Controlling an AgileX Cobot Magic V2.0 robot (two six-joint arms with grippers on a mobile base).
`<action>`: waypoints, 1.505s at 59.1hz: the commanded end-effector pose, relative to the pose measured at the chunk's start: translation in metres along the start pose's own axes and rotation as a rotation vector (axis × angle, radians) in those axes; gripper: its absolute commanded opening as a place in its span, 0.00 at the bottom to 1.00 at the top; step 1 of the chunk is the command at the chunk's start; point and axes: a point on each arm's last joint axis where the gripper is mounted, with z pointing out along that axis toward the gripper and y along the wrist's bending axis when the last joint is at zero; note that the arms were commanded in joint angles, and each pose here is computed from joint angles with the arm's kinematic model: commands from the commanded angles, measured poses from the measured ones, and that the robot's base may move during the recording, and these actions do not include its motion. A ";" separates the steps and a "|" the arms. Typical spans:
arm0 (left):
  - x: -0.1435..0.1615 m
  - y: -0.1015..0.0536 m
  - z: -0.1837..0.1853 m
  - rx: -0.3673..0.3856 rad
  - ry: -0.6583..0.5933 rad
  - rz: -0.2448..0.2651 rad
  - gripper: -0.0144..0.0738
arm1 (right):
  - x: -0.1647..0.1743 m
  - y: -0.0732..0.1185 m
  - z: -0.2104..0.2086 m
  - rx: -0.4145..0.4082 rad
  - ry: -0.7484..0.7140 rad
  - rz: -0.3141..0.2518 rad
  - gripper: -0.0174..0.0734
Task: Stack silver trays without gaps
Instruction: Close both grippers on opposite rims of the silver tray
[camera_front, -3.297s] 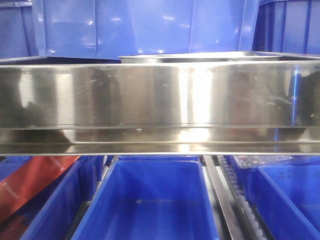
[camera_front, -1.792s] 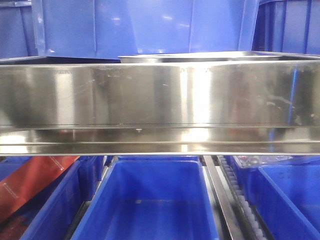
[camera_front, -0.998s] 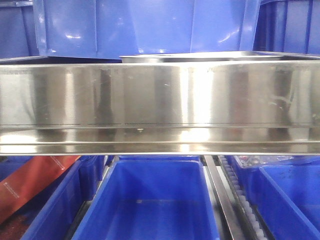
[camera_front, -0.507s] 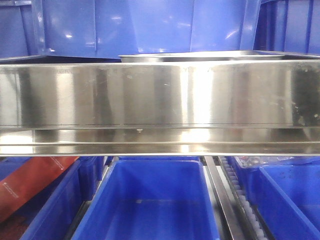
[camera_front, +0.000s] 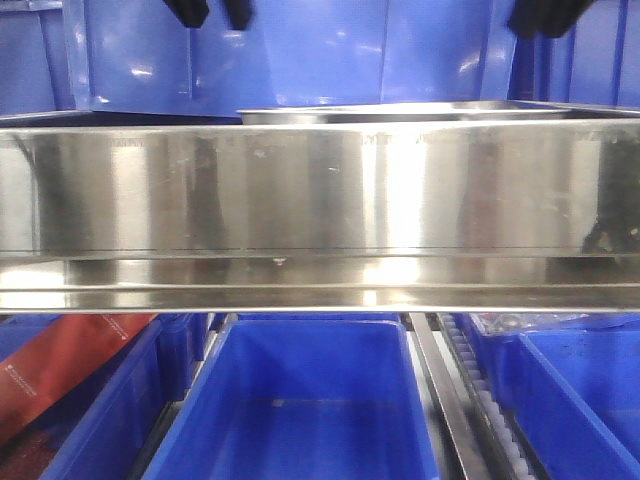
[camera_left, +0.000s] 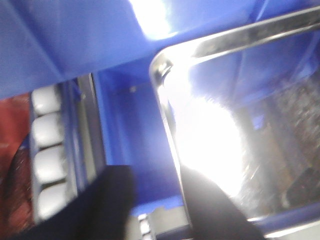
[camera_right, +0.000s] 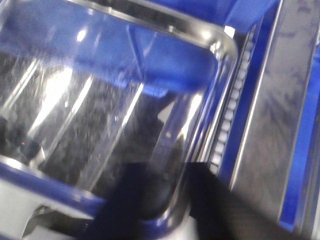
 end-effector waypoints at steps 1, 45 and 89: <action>-0.005 -0.004 -0.002 0.023 -0.036 -0.039 0.56 | -0.008 0.001 -0.003 0.001 -0.071 -0.008 0.61; 0.006 -0.014 0.042 -0.003 0.073 -0.064 0.64 | -0.010 -0.006 0.044 0.026 0.015 0.119 0.67; 0.013 -0.020 0.069 0.025 0.122 -0.114 0.64 | -0.009 -0.011 0.062 0.057 0.050 0.140 0.67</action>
